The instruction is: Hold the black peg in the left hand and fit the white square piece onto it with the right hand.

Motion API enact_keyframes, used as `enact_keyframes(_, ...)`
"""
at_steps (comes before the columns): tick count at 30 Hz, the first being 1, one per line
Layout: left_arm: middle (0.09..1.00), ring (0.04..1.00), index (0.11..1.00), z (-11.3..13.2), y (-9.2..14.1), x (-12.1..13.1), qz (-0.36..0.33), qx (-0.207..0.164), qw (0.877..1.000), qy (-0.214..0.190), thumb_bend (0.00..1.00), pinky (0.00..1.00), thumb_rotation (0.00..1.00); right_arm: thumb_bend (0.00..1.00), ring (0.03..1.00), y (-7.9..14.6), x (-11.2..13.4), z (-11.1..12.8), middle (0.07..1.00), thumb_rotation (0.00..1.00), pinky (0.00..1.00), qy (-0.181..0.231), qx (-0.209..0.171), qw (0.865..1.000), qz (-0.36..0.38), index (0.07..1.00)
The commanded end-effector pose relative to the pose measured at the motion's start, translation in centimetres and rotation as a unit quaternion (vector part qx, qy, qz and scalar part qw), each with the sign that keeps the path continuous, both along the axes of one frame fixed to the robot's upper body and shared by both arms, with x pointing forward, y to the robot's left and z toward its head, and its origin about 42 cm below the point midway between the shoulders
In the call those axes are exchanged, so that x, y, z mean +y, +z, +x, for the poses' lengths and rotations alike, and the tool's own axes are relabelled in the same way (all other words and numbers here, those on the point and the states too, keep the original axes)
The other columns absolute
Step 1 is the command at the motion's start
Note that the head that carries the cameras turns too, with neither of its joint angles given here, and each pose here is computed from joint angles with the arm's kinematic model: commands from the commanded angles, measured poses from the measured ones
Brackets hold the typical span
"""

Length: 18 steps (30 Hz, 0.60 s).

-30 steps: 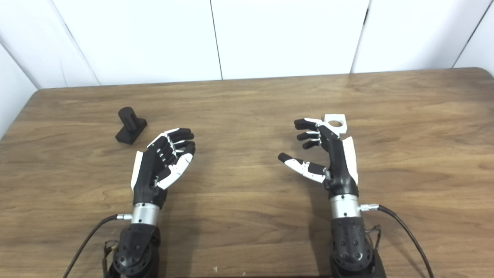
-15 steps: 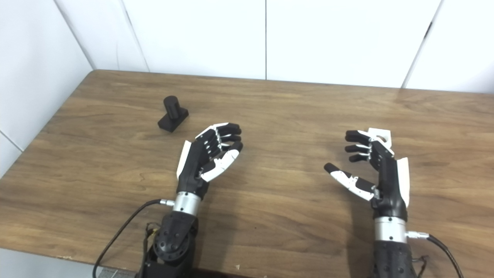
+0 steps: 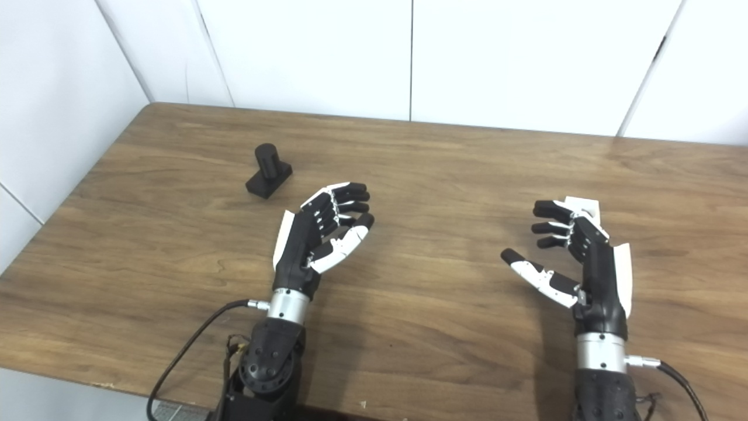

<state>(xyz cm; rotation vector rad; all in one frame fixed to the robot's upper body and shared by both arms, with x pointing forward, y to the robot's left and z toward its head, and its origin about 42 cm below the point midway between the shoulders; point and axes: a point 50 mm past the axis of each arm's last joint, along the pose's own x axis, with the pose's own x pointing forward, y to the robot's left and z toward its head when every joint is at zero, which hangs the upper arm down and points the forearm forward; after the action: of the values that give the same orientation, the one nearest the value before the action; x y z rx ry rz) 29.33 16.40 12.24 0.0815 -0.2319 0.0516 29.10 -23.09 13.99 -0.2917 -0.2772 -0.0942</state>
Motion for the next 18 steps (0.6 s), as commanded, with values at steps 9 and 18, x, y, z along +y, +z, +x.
enact_keyframes(9, 0.707, 0.682, 0.684, 1.4, 2.8, 3.3, 0.08, -0.027, 0.996, 0.028, 0.63, 0.57, 0.03, 0.66, 0.609, 0.6, -1.2, 0.4, 0.687, 0.07, 0.51, -0.003, -0.016, 1.0, -0.01, 0.671)
enact_keyframes(18, 0.704, 0.694, 0.673, 2.1, 4.0, 4.9, 0.158, -0.029, 0.986, 0.043, 0.64, 0.58, 0.04, 0.66, 0.596, 0.7, -1.5, 0.5, 0.685, 0.06, 0.5, -0.006, -0.017, 1.0, -0.014, 0.665)
